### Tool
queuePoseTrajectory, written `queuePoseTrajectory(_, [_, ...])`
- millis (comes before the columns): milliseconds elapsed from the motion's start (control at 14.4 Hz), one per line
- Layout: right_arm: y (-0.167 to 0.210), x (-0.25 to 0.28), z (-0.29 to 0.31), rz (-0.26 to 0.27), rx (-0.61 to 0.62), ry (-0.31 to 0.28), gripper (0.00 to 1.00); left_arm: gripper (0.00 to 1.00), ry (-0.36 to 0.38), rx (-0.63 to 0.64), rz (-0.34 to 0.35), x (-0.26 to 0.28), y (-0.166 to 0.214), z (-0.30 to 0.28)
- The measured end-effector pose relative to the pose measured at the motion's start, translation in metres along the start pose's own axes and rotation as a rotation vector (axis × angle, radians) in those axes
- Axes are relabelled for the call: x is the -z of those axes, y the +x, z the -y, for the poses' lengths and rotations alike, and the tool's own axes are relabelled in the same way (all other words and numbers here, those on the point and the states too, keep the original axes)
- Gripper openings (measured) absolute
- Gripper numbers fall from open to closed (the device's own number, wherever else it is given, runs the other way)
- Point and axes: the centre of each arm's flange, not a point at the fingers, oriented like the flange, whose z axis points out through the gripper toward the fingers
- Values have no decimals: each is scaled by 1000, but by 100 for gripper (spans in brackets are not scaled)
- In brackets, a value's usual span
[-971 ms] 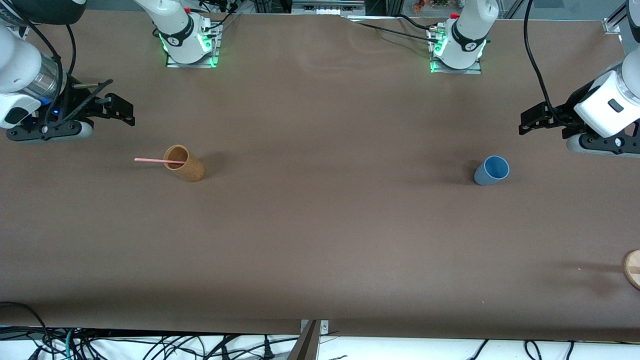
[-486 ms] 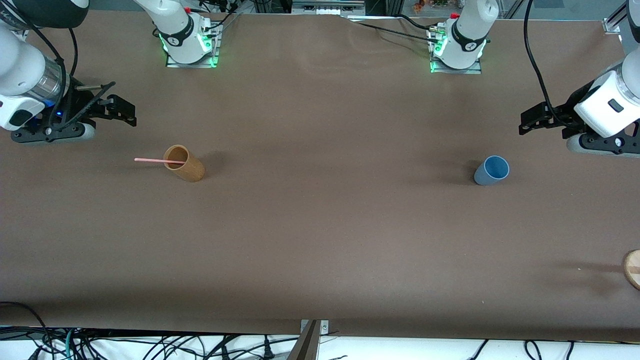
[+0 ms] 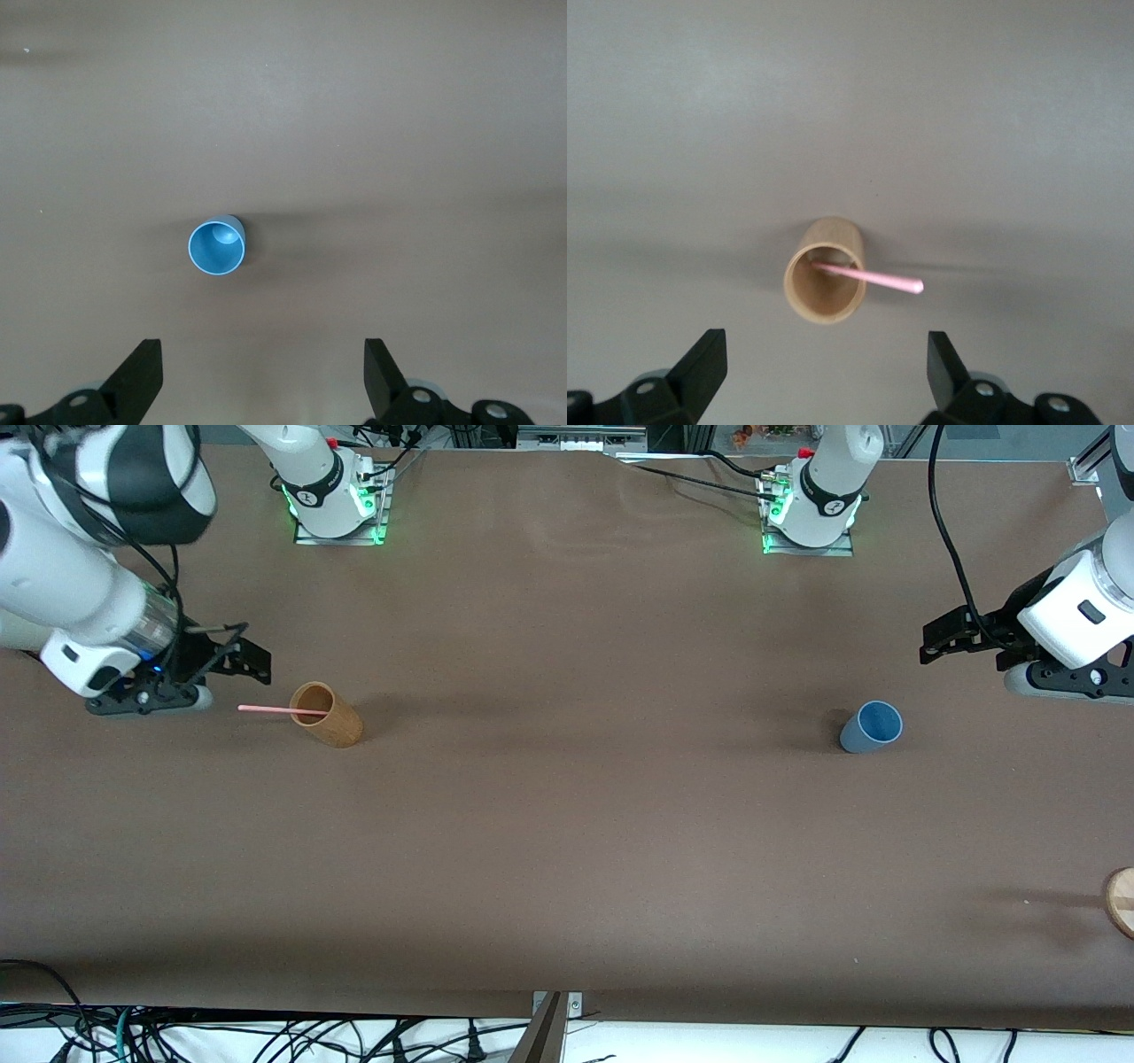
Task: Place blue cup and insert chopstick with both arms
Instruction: 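Reach the right gripper to the pink chopstick while the left gripper reaches the cup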
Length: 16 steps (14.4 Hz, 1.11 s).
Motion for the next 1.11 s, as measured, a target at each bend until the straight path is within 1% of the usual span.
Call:
queuePoseTrajectory(139, [-5, -29, -14, 8, -27, -2, 100, 100, 0, 0, 0, 0, 0, 0])
queuePoseTrajectory(277, [-11, -46, -42, 23, -102, -2, 100, 100, 0, 0, 0, 0, 0, 0])
queuePoseTrajectory(347, [-14, -52, -57, 19, -149, -1, 100, 100, 0, 0, 1, -1, 0, 0])
queuePoseTrajectory(486, [-18, -65, -74, 2, -250, 0, 100, 100, 2, 1, 16, -9, 5, 0])
queuePoseTrajectory(624, [-20, -74, -74, -10, -320, 0, 100, 100, 7, 6, 41, -24, 14, 2])
queuePoseTrajectory(763, [-20, -78, -72, -38, -362, 2, 100, 100, 11, 10, 65, -40, 24, 3])
queuePoseTrajectory(902, [-17, -81, -70, -75, -391, 6, 100, 100, 17, 16, 109, -68, 38, 5])
queuePoseTrajectory(1040, [-14, -89, -68, -95, -400, 15, 100, 100, 25, 22, 157, -105, 55, 7])
queuePoseTrajectory(1110, [-11, -95, -64, -101, -405, 21, 100, 100, 33, 27, 160, -121, 64, 10])
